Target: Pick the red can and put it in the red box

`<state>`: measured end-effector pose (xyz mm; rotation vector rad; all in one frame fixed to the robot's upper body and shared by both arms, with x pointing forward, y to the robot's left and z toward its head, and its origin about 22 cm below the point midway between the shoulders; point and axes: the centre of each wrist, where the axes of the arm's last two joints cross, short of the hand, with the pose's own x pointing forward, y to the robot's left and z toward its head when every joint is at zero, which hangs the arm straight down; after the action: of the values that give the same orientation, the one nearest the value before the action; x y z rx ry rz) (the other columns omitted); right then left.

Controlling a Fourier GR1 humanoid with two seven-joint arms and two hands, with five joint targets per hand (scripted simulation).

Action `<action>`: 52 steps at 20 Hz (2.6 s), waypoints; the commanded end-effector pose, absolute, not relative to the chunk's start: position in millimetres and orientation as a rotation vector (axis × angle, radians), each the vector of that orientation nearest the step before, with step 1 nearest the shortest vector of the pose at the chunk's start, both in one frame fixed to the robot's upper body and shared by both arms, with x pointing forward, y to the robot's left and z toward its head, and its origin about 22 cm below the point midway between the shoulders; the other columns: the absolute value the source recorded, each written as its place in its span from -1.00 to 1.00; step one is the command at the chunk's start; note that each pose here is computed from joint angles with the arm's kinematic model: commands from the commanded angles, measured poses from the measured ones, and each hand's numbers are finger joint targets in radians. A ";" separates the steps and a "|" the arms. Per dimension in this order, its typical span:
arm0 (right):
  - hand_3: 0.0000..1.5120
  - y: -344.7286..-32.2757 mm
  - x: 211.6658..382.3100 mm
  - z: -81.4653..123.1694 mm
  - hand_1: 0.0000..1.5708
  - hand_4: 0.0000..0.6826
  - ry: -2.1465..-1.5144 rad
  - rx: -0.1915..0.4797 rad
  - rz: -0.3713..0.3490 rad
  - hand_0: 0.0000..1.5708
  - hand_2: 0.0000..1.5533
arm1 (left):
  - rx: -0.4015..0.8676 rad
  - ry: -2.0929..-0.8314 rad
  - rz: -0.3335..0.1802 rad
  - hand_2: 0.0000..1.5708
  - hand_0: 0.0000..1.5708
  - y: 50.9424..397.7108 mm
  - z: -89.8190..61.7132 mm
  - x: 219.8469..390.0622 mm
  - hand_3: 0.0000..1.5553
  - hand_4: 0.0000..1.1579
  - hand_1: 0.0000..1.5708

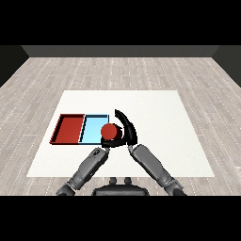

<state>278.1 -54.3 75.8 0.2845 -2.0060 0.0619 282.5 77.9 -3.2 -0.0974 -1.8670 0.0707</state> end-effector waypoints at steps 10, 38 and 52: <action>-1.00 -97.9 278.9 91.1 -1.00 -1.00 -1.962 0.313 -0.009 -1.00 -1.00 | -0.056 -1.906 0.098 1.00 1.00 81.1 16.9 290.5 0.89 0.95 1.00; -1.00 -242.8 215.2 49.0 -1.00 -1.00 -1.945 0.147 -0.165 -1.00 -1.00 | 0.627 -1.676 -0.013 0.96 1.00 313.3 57.4 341.4 0.89 0.92 1.00; -1.00 -246.9 250.8 40.9 -1.00 -1.00 -1.950 0.077 -0.175 -1.00 -1.00 | 0.858 -1.003 -0.150 -0.24 -0.19 396.0 -42.1 326.1 -1.00 0.33 -0.19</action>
<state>235.6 -243.6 35.7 0.0990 -1.9426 -0.1867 335.4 389.2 -20.8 0.8618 -1.1421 -0.1335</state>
